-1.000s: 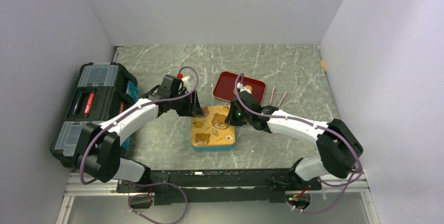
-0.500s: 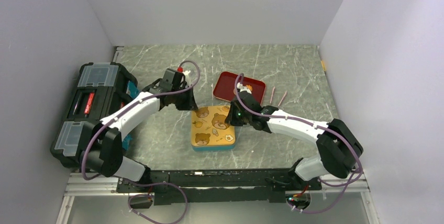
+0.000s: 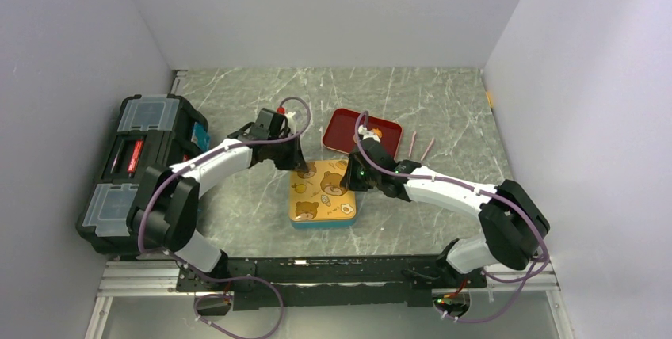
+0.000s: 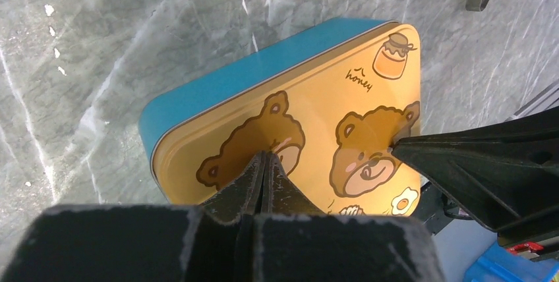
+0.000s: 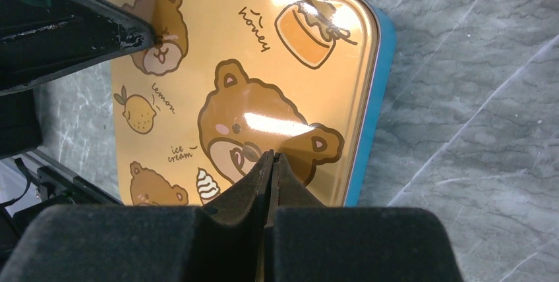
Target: Pack the cookies
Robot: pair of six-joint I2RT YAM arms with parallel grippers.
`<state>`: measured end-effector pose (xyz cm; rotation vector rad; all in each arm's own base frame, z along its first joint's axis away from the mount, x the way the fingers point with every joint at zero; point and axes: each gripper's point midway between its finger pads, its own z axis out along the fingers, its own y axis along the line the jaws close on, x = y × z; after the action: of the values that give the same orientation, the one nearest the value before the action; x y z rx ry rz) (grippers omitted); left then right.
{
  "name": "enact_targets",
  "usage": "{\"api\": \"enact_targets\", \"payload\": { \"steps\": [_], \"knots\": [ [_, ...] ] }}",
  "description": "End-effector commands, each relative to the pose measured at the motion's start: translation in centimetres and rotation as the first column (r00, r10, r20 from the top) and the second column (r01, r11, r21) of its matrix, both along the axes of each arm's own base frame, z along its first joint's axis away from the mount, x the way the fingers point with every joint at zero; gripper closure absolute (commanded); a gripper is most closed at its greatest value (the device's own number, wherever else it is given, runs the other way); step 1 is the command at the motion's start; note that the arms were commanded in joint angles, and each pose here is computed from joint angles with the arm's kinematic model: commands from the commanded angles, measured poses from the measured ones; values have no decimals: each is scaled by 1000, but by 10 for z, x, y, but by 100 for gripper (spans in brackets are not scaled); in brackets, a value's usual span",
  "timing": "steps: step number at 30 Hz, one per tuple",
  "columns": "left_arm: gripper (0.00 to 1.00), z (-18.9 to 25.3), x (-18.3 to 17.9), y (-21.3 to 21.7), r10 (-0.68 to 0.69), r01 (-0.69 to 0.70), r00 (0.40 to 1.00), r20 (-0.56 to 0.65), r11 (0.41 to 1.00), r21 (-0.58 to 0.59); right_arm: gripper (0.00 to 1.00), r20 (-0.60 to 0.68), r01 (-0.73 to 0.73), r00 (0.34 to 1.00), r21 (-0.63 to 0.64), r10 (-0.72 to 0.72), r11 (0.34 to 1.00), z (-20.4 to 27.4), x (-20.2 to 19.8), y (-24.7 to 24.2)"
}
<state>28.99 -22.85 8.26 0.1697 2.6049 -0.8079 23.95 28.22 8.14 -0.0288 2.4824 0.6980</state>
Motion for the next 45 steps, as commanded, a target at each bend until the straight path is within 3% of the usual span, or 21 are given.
{"api": "enact_targets", "payload": {
  "steps": [1, 11, 14, 20, 23, 31, 36, 37, 38, 41, 42, 45],
  "knots": [
    [100, -39, -21, 20, 18, -4, 995, -102, 992, 130, 100, -40, -2, 999, -84, -1, 996, -18, -9, -13],
    [100, 24, -10, 14, 2, -5, 999, 38, 998, 67, 98, -4, -2, 1000, -64, 2, 998, 0, -4, -10],
    [93, 45, -7, 15, 5, -10, 996, 88, 998, 55, 95, 26, 0, 1000, -53, 2, 999, 14, -1, -10],
    [79, 87, -12, 15, -26, 24, 982, 189, 1000, 14, 64, 103, -19, 995, -9, 20, 1000, 49, 3, -9],
    [73, 106, -15, 20, -13, 13, 970, 242, 1000, 3, 57, 156, -20, 988, 5, 19, 1000, 68, 4, -13],
    [53, 156, -31, 40, 38, -30, 917, 396, 999, -26, 28, 302, 33, 953, -7, -29, 999, 103, 2, -46],
    [43, 178, -43, 58, 74, -62, 860, 504, 997, -41, 18, 359, 78, 931, -38, -59, 996, 117, -4, -73],
    [41, 182, -45, 62, 85, -72, 845, 528, 996, -45, 14, 373, 86, 925, -37, -66, 996, 121, -6, -78],
    [39, 183, -48, 66, 93, -80, 835, 543, 996, -46, 2, 386, 94, 919, -32, -74, 995, 124, -8, -83],
    [28, 190, -60, 79, 121, -110, 800, 588, 992, -55, 0, 422, 112, 902, -18, -94, 994, 132, -13, -96],
    [4, 191, -64, 82, 126, -113, 792, 597, 992, -59, 0, 429, 118, 897, -11, -102, 993, 133, -15, -99],
    [0, 188, -74, 94, 152, -147, 777, 611, 987, -59, 0, 447, 146, 884, 10, -135, 989, 137, -21, -112]
  ]
}}
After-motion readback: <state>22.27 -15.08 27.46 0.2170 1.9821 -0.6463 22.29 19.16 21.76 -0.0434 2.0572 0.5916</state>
